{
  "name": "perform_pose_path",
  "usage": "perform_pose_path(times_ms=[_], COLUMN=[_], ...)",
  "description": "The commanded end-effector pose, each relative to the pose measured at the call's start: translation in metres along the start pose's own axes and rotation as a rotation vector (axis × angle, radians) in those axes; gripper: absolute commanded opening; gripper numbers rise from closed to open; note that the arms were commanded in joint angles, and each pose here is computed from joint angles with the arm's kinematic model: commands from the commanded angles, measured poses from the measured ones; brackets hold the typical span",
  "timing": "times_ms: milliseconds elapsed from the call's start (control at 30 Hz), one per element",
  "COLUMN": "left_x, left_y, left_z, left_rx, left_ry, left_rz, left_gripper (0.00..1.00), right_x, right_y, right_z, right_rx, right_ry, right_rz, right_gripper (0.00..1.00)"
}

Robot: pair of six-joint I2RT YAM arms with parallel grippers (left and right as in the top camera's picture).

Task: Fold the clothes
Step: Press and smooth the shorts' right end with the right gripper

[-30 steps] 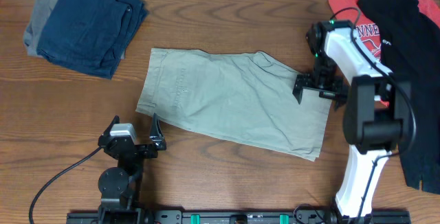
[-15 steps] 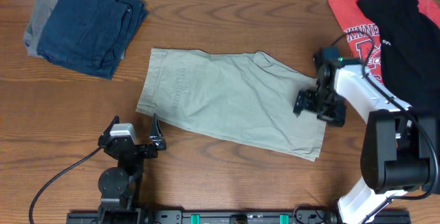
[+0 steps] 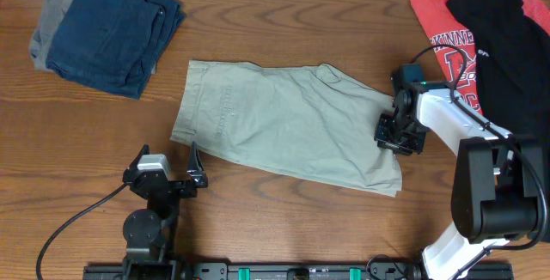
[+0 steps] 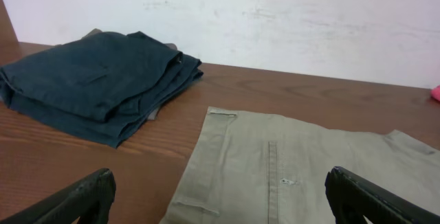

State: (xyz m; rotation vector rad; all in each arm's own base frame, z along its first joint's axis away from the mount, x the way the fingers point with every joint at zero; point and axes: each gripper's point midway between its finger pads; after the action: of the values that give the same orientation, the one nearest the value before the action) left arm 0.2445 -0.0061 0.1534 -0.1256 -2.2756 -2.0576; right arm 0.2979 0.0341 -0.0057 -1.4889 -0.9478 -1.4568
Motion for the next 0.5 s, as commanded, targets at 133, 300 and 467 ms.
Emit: perform_pose_path(times_ms=[133, 300, 467], left_x=[-0.001, -0.001, -0.001], left_y=[-0.017, -0.017, -0.017], left_z=[0.007, 0.007, 0.007], left_rx=[-0.015, -0.015, -0.015], left_ry=[0.036, 0.036, 0.036], left_rz=[0.046, 0.046, 0.047], left_gripper=[0.98, 0.98, 0.98], right_x=[-0.005, 0.001, 0.017], right_y=[0.030, 0.064, 0.100], right_z=[-0.028, -0.033, -0.025], right_rx=[-0.056, -0.075, 0.013], right_ry=[-0.105, -0.064, 0.044], right_rz=[-0.130, -0.239, -0.335], right_gripper=[0.20, 0.23, 0.14])
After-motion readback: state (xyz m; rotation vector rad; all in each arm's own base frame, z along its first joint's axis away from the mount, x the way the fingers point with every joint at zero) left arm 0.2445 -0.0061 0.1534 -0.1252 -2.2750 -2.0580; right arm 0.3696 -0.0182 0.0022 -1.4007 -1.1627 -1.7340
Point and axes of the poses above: each gripper's point midway between its finger pads, its own x axis back along the fingers, its own z axis along the line the jaws close on, y = z × x, and after that the axes turned 2 degrees about -x, right-handed
